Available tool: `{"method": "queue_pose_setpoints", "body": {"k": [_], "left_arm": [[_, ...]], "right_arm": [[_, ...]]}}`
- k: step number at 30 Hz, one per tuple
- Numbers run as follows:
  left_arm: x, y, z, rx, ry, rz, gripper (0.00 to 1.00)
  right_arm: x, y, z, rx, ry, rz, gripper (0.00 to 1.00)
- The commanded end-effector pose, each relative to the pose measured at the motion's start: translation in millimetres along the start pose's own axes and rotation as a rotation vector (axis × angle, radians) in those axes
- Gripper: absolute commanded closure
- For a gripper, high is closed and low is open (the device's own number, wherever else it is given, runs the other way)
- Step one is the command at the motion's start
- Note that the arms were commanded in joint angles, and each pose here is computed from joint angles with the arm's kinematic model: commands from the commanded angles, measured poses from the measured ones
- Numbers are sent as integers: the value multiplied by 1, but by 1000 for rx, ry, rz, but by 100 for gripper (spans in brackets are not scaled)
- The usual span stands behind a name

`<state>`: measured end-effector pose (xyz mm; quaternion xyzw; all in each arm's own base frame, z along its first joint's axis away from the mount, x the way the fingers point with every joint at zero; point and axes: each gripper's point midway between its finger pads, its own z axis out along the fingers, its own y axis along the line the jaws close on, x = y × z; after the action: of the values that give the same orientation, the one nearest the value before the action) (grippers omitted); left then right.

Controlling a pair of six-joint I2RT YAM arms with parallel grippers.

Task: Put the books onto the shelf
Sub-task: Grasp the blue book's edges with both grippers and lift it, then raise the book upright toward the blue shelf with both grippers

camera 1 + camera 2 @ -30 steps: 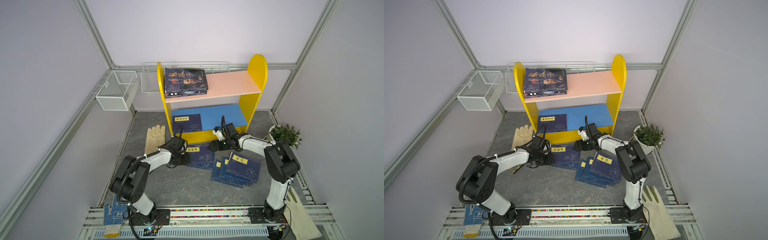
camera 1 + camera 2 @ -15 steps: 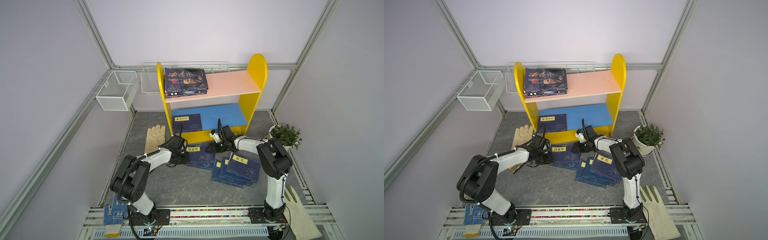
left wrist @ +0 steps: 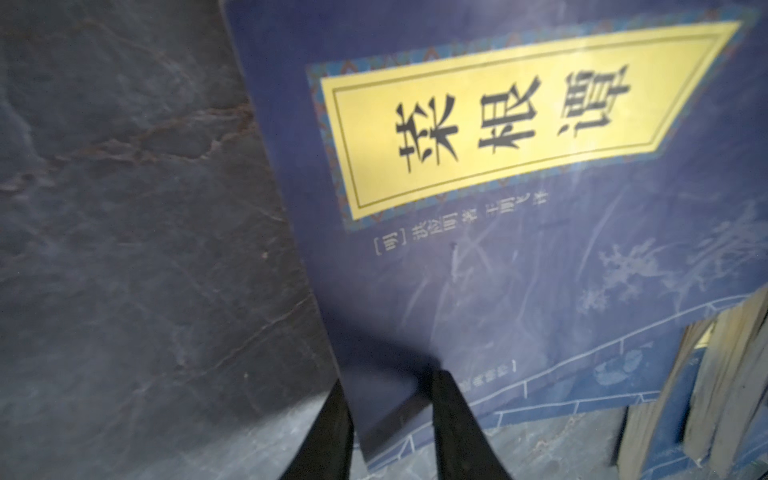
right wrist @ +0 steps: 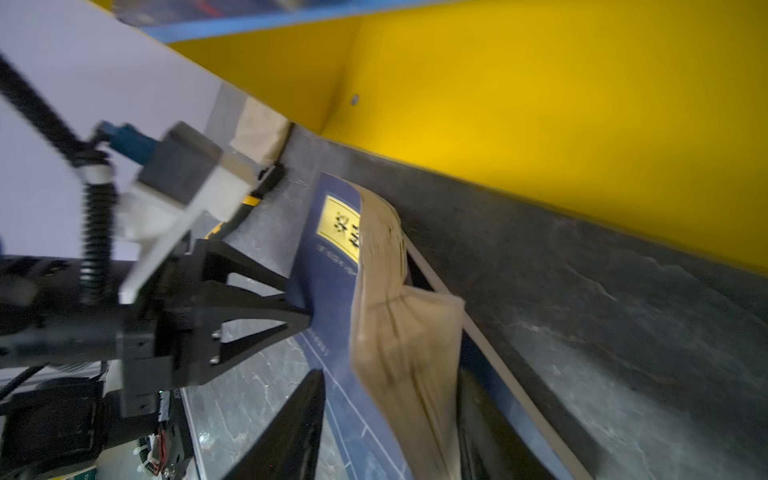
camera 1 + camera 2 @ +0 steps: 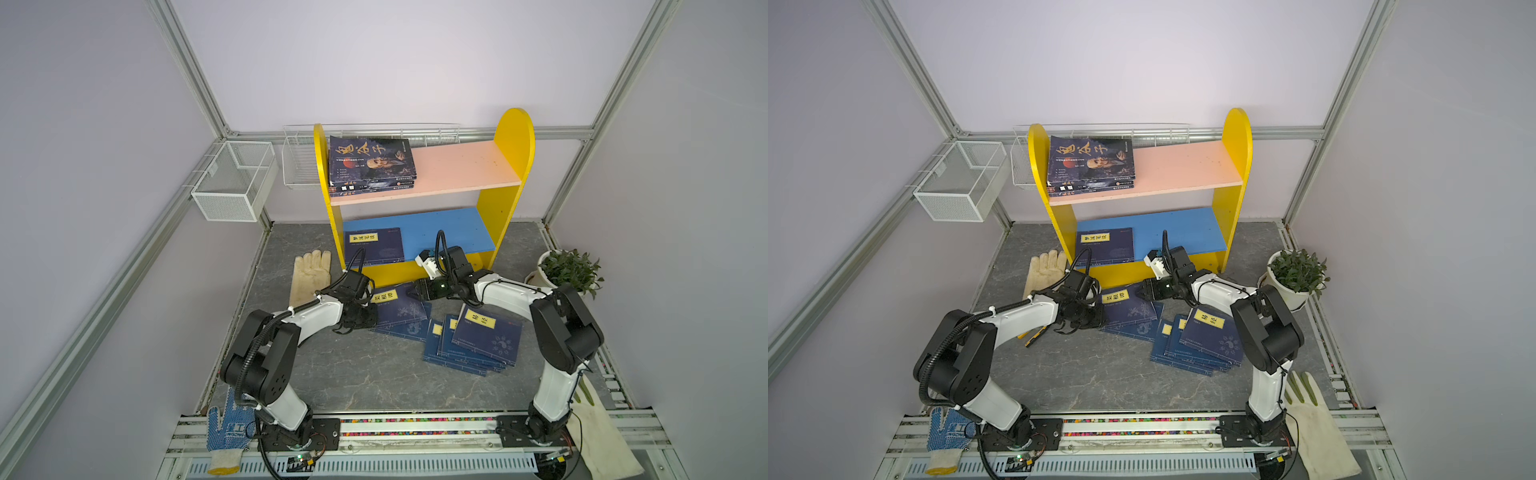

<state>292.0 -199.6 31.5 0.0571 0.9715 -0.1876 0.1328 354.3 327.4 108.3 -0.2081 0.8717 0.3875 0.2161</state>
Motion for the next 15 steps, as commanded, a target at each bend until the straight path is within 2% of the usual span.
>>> {"method": "queue_pose_setpoints", "body": {"k": [1, 5, 10, 15], "left_arm": [[12, 0, 10, 3, 51, 22, 69], [5, -5, 1, 19, 14, 27, 69], [-5, -15, -11, 61, -41, 40, 69], [-13, -13, -25, 84, -86, 4, 65]], "right_arm": [[-6, 36, -3, -119, -27, -67, 55], [1, 32, 0, -102, -14, -59, 69], [1, 24, 0, -71, -17, -61, 83], [-2, 28, -9, -102, -23, -70, 91]]}}
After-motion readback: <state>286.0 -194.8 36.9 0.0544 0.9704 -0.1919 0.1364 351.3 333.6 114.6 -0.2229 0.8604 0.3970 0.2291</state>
